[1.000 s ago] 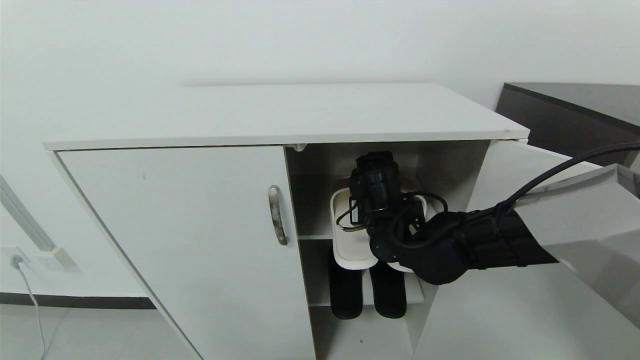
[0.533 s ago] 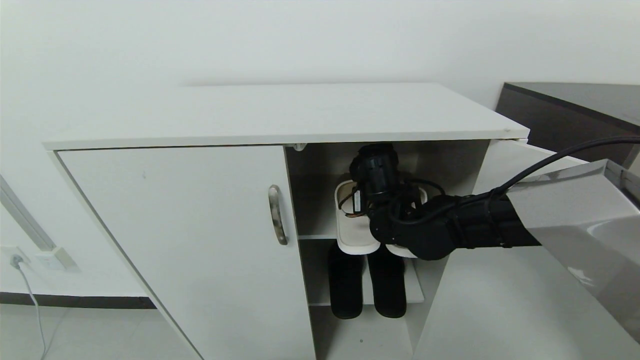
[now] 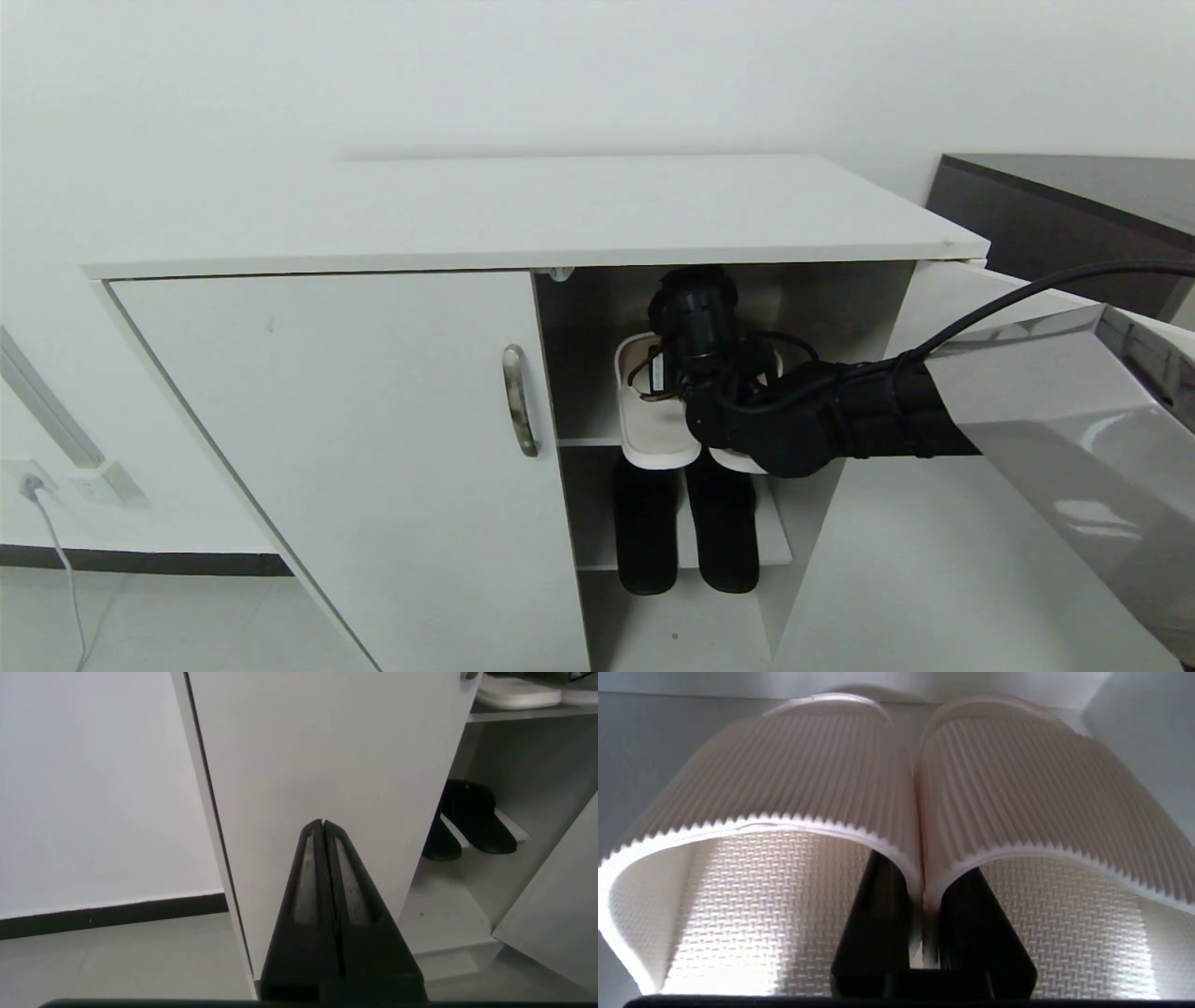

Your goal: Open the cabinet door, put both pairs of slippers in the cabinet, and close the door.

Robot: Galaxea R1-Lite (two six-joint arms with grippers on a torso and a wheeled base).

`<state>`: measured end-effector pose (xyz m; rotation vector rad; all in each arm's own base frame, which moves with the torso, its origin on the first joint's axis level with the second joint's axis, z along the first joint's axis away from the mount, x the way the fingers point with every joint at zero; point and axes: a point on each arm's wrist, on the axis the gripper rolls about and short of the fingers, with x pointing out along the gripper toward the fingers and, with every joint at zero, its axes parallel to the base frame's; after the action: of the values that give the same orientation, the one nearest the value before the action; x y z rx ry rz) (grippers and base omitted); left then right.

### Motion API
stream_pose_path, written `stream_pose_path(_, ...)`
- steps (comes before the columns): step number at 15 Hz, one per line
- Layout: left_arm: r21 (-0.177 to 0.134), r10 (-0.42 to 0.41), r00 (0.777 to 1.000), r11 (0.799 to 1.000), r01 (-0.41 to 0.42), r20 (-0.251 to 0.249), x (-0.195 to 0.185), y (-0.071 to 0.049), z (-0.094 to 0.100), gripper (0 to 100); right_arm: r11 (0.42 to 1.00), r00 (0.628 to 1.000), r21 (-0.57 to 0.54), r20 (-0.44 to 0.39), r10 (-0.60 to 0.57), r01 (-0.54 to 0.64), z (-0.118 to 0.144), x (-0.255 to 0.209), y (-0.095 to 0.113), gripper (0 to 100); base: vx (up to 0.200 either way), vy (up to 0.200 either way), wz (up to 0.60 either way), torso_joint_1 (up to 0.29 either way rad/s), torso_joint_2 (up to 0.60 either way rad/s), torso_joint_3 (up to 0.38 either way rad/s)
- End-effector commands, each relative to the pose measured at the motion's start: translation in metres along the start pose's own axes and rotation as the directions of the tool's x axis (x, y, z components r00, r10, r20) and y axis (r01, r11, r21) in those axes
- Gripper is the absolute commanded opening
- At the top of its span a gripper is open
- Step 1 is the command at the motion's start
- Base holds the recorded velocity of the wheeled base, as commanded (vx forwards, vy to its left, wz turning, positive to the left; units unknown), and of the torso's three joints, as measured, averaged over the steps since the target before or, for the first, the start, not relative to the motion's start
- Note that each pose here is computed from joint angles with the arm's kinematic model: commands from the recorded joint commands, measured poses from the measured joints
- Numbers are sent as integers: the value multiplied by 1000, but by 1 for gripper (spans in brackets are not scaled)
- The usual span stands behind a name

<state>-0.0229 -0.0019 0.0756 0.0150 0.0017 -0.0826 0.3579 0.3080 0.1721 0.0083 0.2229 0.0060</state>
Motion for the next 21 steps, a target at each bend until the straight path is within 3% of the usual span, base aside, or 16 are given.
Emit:
stream_pose_path(1,0,0,1000,1000,0,-1,0,0,0,0,1000,1000,-1,-2,-6,6,-3,4,0,0,0,0,0,0,0,0)
stream_pose_path(5,0,0,1000,1000,0,1,0,0,0,0,1000,1000,-7,-9,-9,9,-5,6,0,0,0,0,0,0,0,0)
stream_pose_path(6,0,0,1000,1000,0,-1,0,0,0,0,1000,1000,-8,-10,-10,10,-5,6,0,100,0,0,0,0,0,0)
stream_pose_path(12,-4,0,1000,1000,0,-1,0,0,0,0,999,999,-42,-46,9,-11,-3,-32,-11,100,0,0,0,0,0,0)
stream_pose_path(17,-4,0,1000,1000,0,-1,0,0,0,0,999,999,-40,-18,28,-29,9,-84,-18,100,0,0,0,0,0,0)
stream_pose_path(21,-4,0,1000,1000,0,-1,0,0,0,0,996,996,-26,7,91,-90,-4,-114,-27,100,0,0,0,0,0,0)
